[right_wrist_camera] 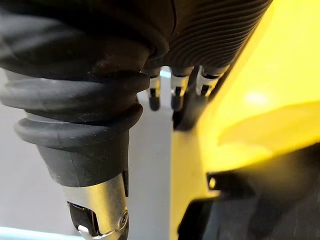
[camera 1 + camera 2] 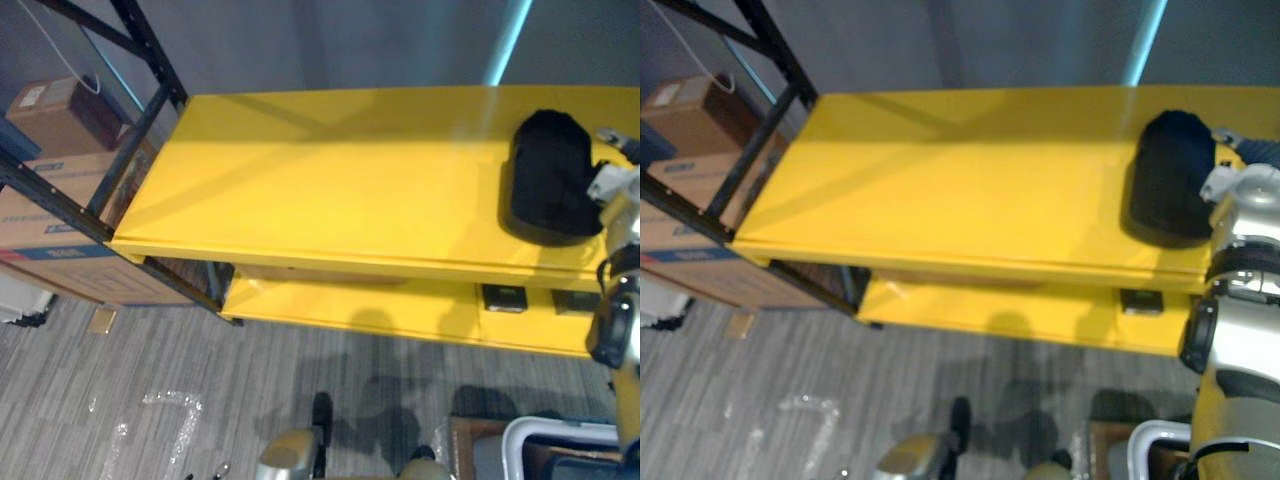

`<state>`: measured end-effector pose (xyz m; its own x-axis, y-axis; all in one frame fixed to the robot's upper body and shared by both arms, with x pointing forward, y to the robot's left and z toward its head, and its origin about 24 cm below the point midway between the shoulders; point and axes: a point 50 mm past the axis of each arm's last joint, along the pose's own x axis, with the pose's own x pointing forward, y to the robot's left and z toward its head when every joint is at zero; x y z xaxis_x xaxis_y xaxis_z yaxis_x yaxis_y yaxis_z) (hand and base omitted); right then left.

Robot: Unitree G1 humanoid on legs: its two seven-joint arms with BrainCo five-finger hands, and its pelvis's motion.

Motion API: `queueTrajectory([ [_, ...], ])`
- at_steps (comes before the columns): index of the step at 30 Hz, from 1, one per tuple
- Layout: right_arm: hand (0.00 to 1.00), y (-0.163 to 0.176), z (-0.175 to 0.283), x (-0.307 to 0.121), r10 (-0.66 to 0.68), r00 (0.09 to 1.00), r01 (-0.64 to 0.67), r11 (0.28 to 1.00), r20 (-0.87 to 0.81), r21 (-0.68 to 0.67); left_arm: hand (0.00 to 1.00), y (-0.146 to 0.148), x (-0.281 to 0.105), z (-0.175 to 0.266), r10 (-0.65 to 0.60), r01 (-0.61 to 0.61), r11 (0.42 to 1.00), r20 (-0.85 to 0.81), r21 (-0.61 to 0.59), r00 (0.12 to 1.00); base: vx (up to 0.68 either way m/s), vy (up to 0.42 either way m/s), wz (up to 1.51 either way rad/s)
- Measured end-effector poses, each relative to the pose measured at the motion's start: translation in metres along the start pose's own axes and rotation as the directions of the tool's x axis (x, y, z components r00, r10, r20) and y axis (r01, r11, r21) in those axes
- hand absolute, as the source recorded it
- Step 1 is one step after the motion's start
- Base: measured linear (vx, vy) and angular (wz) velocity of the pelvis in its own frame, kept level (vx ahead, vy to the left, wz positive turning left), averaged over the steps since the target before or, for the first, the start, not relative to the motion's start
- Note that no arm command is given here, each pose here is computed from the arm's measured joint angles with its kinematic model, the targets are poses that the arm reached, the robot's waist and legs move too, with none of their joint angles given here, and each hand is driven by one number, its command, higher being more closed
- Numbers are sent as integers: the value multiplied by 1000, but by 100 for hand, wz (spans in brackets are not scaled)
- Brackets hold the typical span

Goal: Walk over and take plastic housings, then place them on the shelf

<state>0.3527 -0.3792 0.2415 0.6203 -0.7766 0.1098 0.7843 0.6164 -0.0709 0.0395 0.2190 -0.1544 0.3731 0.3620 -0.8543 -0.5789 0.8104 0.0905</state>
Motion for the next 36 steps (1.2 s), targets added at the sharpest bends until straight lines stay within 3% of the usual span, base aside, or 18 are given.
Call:
queueTrajectory([
  [9, 0, 8, 31, 0, 42, 996, -41, 999, 77, -6, 0, -12, 0, 11, -51, 50, 999, 62, 11, 997, -16, -40, -14],
  [16, 0, 23, 44, -3, 293, 951, -288, 956, 104, -55, 0, -20, 2, 25, -78, 78, 997, 109, 6, 991, -35, -53, -3],
  [23, 0, 26, 47, -4, 396, 912, -389, 918, 109, -79, 0, -18, 2, 28, -78, 78, 997, 116, 12, 990, -6, -23, 1],
  [36, 0, 29, 50, -6, 437, 889, -424, 898, 136, -117, 0, -9, 4, 41, -74, 69, 997, 157, 37, 985, -21, -9, 1],
])
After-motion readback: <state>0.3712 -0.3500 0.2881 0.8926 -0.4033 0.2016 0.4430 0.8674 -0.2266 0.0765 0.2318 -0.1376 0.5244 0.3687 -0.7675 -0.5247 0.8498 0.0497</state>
